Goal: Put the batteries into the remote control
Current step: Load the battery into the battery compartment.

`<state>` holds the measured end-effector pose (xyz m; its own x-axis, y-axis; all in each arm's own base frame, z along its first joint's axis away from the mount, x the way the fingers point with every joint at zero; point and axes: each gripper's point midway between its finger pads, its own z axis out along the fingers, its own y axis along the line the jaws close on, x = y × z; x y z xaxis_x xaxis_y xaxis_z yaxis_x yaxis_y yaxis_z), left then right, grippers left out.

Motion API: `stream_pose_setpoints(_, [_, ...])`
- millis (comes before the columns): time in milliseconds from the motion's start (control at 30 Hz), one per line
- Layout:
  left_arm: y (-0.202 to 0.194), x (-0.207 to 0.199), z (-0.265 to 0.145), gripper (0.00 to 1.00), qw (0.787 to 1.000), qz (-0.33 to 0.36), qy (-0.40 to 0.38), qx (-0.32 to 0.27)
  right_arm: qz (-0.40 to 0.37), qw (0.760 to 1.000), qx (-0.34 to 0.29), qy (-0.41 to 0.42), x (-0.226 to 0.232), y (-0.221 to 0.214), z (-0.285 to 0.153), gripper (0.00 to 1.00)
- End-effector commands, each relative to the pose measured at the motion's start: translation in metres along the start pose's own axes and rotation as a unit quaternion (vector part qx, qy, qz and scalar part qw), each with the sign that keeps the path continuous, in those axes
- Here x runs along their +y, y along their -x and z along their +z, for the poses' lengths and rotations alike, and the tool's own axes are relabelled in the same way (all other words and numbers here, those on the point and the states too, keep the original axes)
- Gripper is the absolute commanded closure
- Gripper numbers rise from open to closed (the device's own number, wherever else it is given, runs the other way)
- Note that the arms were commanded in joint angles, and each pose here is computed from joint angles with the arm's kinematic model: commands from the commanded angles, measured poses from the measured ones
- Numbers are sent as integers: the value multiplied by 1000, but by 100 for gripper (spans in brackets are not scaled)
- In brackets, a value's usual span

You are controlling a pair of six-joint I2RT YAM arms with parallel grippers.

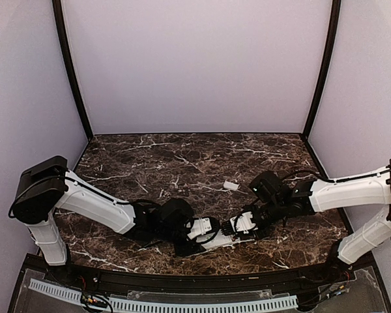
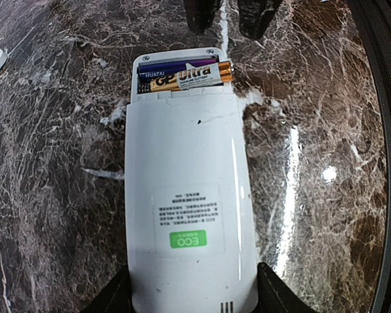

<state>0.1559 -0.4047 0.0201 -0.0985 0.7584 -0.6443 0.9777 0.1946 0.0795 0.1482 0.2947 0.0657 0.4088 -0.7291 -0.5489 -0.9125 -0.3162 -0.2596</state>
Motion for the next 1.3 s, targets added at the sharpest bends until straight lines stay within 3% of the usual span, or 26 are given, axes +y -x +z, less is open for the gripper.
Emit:
stream_pose_setpoints(0, [-58, -15, 3, 46, 995, 7, -28, 95, -18, 1000, 4, 0, 7, -3, 9, 83])
stream_pose_setpoints(1267, [-59, -21, 7, 47, 994, 3, -47, 95, -39, 998, 50, -12, 3, -22, 31, 92])
